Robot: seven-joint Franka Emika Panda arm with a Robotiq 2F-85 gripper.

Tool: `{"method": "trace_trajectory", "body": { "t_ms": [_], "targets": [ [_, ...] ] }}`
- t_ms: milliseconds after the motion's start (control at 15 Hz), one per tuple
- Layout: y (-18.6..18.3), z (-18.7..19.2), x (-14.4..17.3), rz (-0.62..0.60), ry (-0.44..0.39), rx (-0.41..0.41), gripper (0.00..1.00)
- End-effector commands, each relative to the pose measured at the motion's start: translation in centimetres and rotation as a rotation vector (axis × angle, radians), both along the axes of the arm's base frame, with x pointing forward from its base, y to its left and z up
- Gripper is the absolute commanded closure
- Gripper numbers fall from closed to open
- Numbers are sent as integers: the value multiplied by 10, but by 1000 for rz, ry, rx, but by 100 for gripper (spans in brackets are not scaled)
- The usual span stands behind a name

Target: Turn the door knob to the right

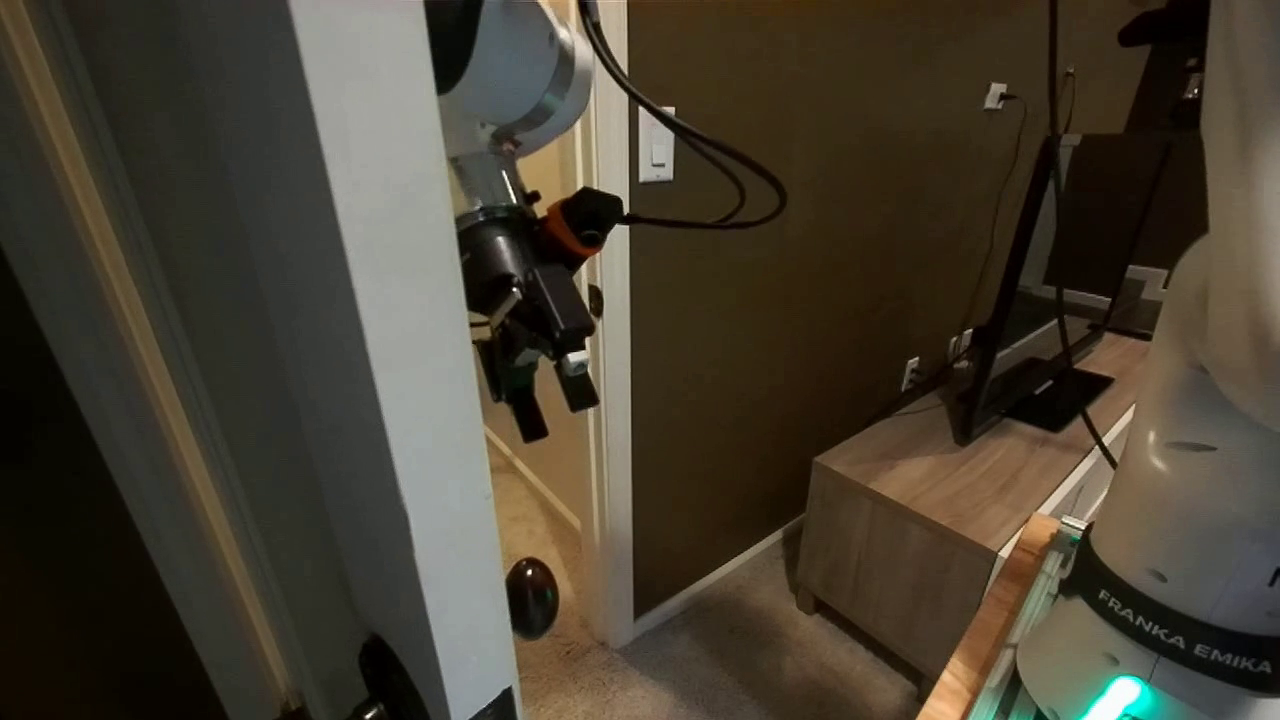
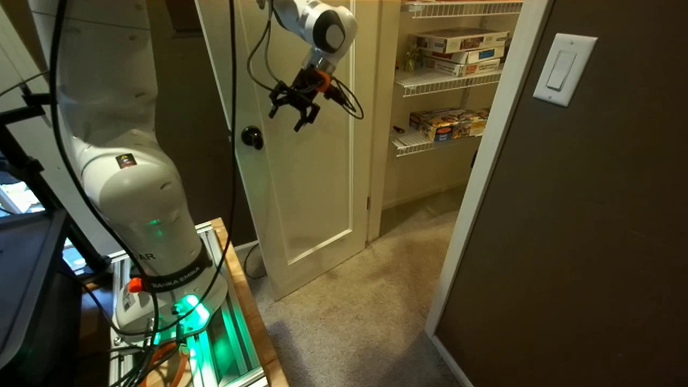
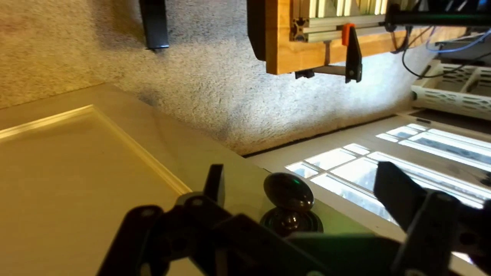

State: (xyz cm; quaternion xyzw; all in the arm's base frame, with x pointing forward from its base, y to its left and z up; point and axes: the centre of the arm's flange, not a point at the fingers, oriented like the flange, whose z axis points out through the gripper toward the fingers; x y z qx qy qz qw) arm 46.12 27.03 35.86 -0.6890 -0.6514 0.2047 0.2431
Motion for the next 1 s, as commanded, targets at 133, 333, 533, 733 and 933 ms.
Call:
{"method": "trace_trajectory", "body": {
  "t_ms": [133,333,533,733,933],
  "targets": [
    [-58,58,-27,-146,-226,44,0],
    [-101,89,-37,-234,-347,32,0],
    [-101,93,-13,-233,-346,39,0],
    [-108,102,-18,-245,-365,43,0],
    [-103,91,-17,-234,-343,39,0]
  ]
}}
